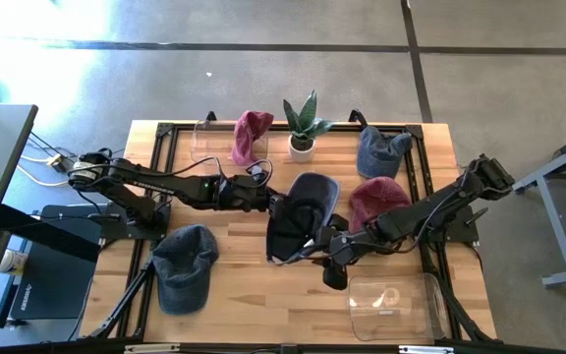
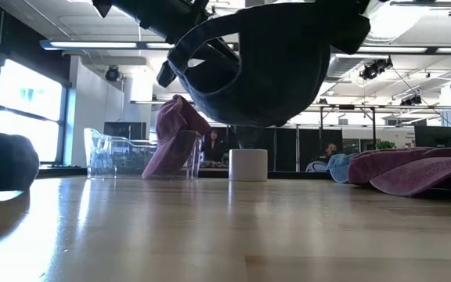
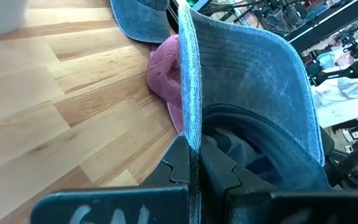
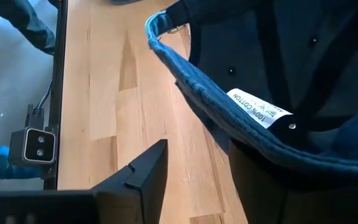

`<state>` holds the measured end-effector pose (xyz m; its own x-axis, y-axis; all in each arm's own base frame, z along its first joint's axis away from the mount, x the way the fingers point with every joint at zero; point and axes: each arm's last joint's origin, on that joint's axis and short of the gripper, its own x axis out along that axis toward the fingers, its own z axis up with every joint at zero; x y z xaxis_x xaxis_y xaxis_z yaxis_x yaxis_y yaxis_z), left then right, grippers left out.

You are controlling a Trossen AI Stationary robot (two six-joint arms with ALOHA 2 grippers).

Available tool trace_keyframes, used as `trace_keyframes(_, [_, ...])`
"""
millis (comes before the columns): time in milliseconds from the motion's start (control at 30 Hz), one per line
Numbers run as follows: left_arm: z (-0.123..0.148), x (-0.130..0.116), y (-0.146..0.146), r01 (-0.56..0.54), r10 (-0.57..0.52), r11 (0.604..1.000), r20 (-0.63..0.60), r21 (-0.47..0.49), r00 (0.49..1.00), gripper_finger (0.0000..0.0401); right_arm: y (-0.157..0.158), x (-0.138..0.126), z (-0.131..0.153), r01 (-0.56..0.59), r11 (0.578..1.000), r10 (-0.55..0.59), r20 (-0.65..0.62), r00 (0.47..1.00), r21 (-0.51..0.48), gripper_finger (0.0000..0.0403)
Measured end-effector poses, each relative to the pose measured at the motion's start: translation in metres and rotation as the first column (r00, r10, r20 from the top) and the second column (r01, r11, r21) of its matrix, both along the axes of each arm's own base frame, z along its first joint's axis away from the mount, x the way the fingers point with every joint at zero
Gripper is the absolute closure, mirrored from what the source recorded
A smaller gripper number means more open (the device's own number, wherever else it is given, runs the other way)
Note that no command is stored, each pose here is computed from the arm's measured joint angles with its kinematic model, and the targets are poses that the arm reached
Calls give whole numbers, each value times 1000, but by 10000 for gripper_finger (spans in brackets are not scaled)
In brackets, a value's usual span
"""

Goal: Pick & Place hat
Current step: Put the middle blue cap into the bottom transparent bin

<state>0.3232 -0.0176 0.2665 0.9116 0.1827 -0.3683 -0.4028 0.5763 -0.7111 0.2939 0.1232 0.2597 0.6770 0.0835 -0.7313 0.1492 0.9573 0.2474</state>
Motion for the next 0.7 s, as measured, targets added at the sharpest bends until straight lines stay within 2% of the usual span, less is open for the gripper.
trace_keyframes(200, [0, 0, 1, -63, 64, 996, 16, -56, 998, 401, 0, 0, 0, -17, 1000, 17, -6, 1000, 10, 228])
trace_keyframes(333, [0, 0, 1, -89, 92, 992, 24, -88, 996, 401, 1, -3, 0, -61, 996, 63, -39, 997, 58, 228])
trace_keyframes(533, [-14, 8, 1, -144, 146, 982, 4, -125, 989, 400, 5, -8, -2, -64, 987, 80, -111, 991, 148, 231])
trace_keyframes(700, [-31, 16, -1, -123, 116, 979, -48, -163, 992, 375, 12, -11, -2, -64, 984, 84, -117, 990, 168, 237])
